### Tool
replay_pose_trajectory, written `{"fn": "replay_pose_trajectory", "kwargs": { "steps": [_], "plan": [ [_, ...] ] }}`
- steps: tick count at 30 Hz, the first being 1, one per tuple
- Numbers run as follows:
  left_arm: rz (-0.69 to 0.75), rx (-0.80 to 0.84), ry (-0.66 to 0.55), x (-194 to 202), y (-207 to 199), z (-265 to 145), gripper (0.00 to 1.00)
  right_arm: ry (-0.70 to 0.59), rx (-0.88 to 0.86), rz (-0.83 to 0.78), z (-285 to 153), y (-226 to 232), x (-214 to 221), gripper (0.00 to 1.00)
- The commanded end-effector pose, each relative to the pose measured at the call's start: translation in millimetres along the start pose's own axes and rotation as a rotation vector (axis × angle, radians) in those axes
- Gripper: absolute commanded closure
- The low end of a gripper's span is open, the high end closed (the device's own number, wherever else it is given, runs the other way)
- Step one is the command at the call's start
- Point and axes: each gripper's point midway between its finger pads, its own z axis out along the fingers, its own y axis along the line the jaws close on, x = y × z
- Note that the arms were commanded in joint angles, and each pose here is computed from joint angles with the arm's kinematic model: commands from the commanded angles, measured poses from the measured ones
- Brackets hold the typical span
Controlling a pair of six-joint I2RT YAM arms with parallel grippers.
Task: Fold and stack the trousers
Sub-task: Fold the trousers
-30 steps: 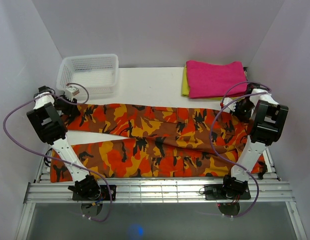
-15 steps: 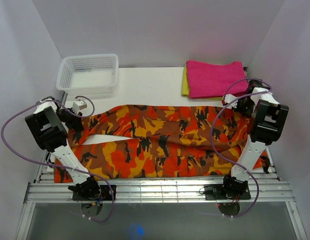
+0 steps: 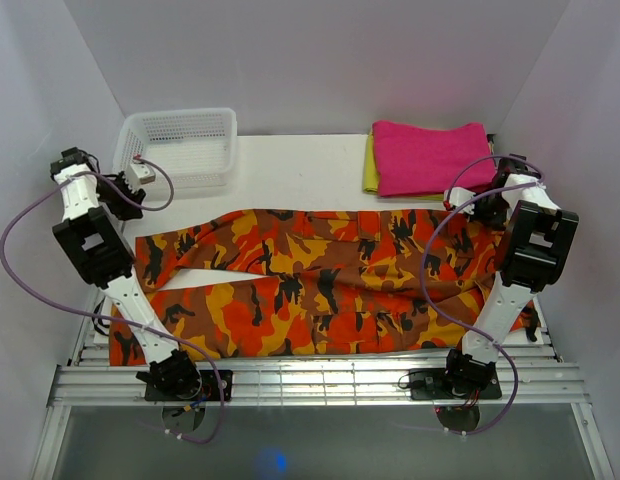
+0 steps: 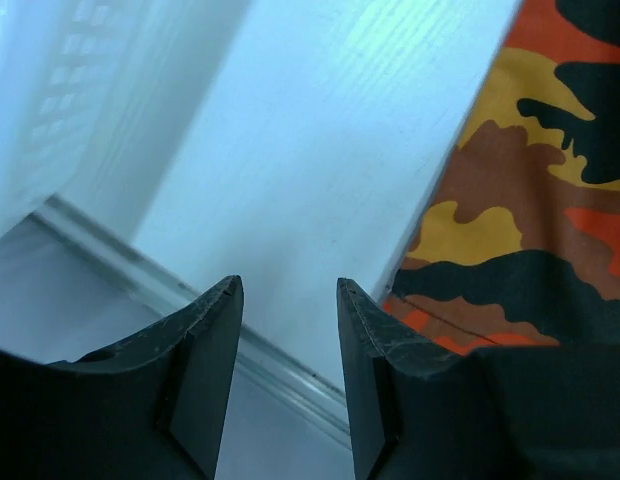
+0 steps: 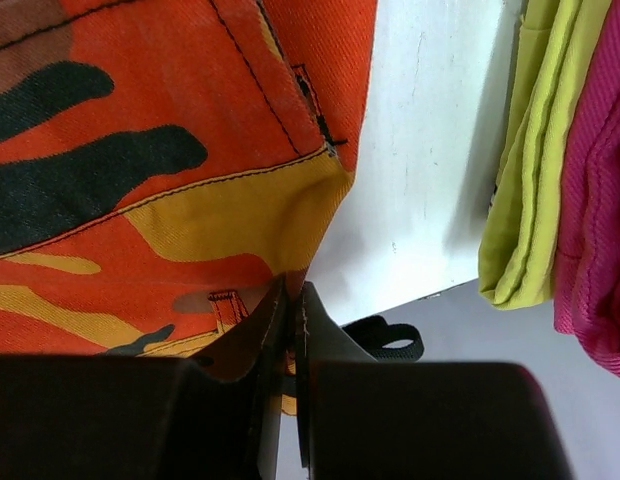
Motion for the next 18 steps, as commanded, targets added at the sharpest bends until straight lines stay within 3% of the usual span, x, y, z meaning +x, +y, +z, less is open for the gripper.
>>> {"fn": "replay_pose_trajectory", "kwargs": {
  "steps": [1,9,18],
  "plan": [
    [0.093,0.135,0.018,2.6,-22.6,22.7,0.46,0.005,0.11,-0.066,-27.6,-30.0,-4.8,0.92],
    [0.079,0.299,0.037,19.4,-70.0,36.6,0.38,0.009,0.113,-0.083,-29.9,-35.6,-5.5,0.92],
    [0.027,0.425,0.105,47.1,-107.4,56.2,0.36,0.014,0.085,-0.09,-22.0,-27.3,-3.7,0.92]
  ]
}}
